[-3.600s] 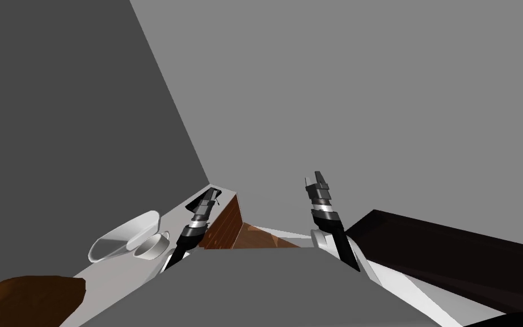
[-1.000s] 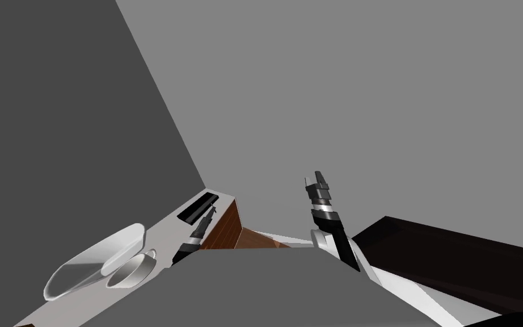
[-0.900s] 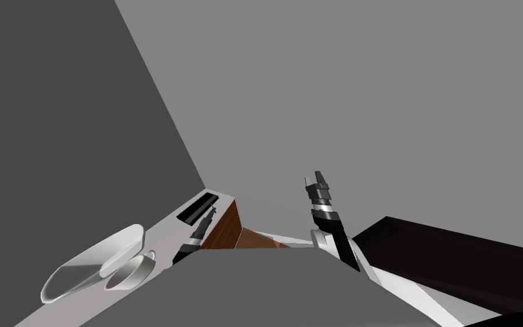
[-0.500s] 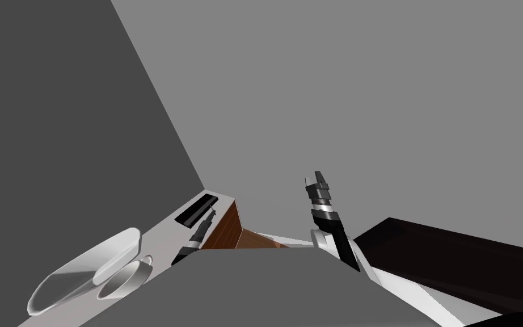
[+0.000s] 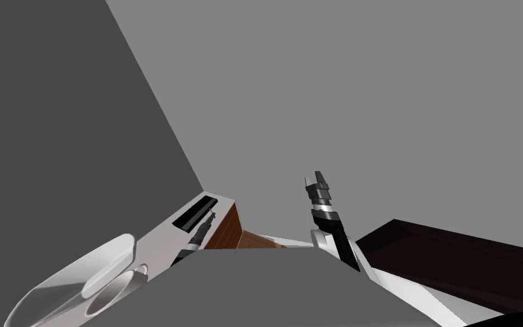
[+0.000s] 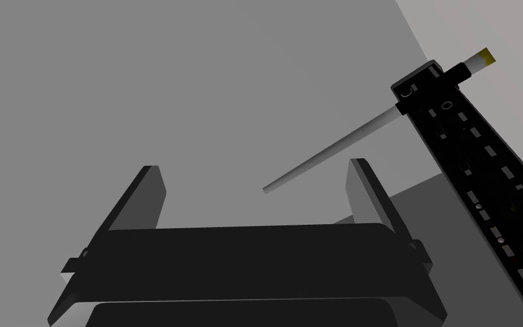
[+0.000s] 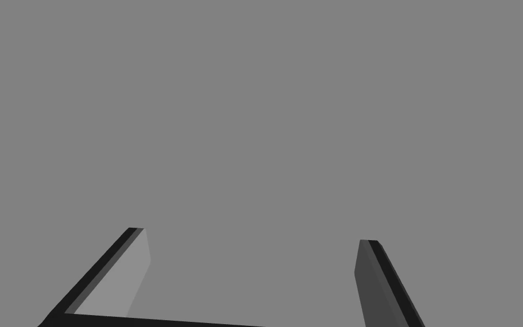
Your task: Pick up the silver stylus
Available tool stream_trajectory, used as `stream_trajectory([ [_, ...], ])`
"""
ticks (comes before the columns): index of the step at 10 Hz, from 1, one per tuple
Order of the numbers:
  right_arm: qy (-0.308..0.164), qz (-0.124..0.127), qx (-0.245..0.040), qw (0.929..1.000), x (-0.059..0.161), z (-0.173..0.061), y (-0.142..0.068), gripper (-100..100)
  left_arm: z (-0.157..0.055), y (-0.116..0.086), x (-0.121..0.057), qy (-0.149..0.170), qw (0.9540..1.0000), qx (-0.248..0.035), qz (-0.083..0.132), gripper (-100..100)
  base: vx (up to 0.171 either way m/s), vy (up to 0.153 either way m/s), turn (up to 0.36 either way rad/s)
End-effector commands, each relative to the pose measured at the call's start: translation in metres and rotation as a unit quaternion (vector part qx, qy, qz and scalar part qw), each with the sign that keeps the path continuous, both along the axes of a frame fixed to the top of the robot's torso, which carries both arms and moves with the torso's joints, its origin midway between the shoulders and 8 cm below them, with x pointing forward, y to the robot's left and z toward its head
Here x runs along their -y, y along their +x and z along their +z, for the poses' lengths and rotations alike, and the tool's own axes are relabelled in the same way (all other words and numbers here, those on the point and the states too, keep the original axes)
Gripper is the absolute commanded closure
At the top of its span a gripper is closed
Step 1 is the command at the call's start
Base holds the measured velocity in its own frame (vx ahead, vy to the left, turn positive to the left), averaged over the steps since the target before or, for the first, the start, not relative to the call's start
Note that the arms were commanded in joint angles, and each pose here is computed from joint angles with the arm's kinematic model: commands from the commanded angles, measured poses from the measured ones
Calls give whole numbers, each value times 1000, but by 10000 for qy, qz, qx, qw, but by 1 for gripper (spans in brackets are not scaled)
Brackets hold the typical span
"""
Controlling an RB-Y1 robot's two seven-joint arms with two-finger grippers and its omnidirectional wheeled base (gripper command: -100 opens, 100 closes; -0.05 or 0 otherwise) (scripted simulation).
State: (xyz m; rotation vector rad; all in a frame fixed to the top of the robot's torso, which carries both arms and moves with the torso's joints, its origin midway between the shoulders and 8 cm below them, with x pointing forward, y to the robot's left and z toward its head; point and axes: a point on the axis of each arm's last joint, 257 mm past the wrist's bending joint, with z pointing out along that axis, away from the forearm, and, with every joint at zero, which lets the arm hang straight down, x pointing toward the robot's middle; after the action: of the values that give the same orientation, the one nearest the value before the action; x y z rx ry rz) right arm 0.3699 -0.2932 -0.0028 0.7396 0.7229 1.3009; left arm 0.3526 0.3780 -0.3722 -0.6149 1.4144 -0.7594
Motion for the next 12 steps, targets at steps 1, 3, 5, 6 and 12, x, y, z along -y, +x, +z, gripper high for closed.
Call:
stream_trajectory([
  [1, 0, 0, 0, 10000, 0, 0, 0, 0, -8, -2, -2, 43, 10000, -79, 6, -100, 30, 31, -28],
  [3, 0, 0, 0, 10000, 0, 0, 0, 0, -16, -3, -5, 114, 9998, -157, -6, -100, 53, 60, -45],
  [5, 0, 0, 0, 10000, 0, 0, 0, 0, -23, -6, -7, 137, 9996, -240, 4, -100, 43, 34, -21],
  [6, 0, 0, 0, 10000, 0, 0, 0, 0, -26, -6, -8, 163, 9995, -262, -7, -100, 46, 32, -50],
  [12, 1, -8, -14, 10000, 1, -1, 0, 0, -29, -5, -9, 192, 9994, -289, -20, 100, 17, 14, -19],
])
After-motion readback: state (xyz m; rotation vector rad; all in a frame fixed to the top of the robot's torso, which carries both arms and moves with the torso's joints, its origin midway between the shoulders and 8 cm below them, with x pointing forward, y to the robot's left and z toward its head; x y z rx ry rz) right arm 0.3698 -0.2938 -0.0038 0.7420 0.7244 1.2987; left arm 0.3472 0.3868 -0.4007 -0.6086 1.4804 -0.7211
